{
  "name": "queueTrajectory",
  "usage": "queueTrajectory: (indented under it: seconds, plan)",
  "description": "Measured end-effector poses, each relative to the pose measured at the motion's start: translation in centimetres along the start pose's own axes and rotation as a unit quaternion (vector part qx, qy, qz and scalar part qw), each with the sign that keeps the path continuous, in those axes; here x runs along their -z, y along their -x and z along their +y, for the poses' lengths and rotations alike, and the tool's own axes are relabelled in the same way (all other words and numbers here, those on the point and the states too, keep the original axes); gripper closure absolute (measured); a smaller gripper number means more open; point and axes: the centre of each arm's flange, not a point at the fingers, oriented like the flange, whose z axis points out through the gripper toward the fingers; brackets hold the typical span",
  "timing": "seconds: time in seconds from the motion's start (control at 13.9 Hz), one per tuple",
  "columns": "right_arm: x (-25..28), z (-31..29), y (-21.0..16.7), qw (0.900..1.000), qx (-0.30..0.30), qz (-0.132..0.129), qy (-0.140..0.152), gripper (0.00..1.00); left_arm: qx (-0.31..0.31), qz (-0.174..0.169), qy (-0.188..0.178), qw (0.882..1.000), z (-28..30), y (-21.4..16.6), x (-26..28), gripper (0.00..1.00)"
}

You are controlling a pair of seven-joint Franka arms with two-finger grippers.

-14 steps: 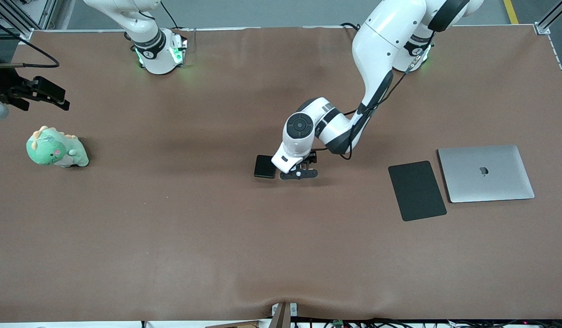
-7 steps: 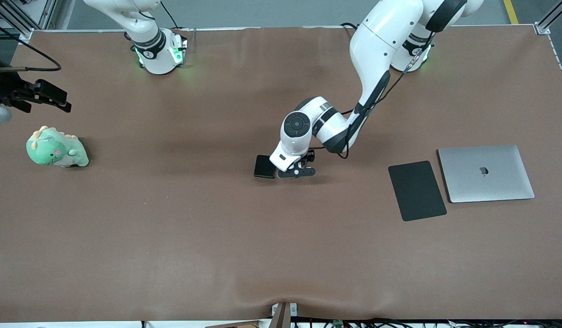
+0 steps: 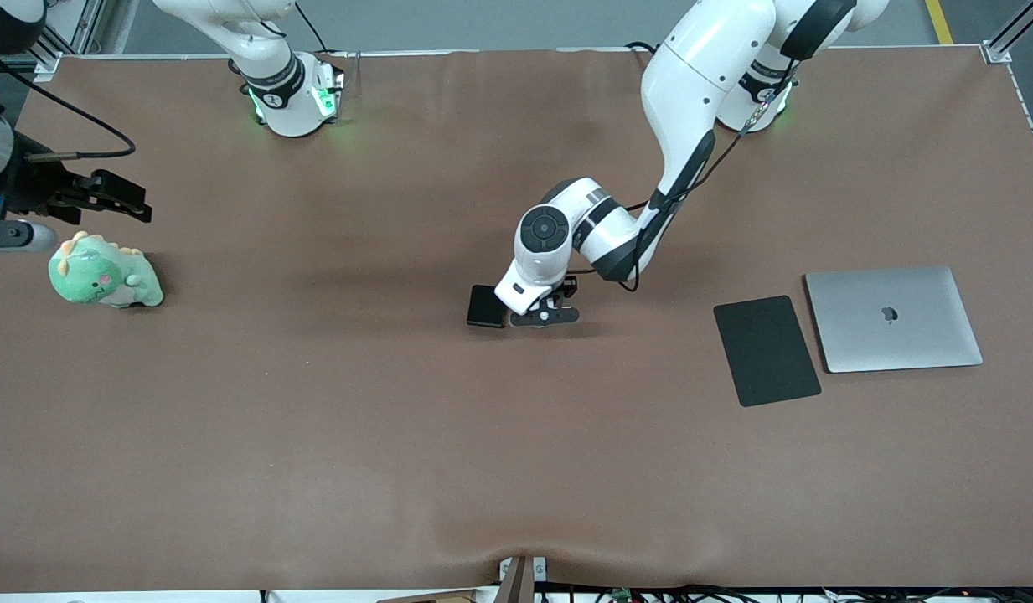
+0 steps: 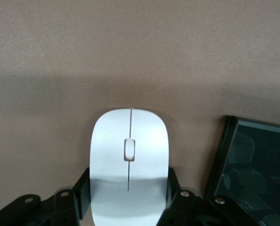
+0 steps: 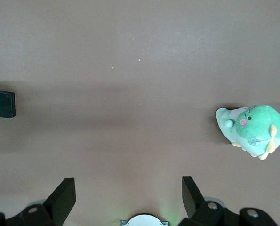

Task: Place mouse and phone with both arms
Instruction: 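Carry the mouse to the pad while the right gripper reaches the phone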

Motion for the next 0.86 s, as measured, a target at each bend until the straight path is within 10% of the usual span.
queueTrajectory:
  seconds: [0.86]
  plan:
    - [-5.3,-9.6,-4.6,0.999,0.036,0.007,-0.040,0.00,0.068,0.009,-0.023,0.997,-8.2,-7.5,13.1,0.37]
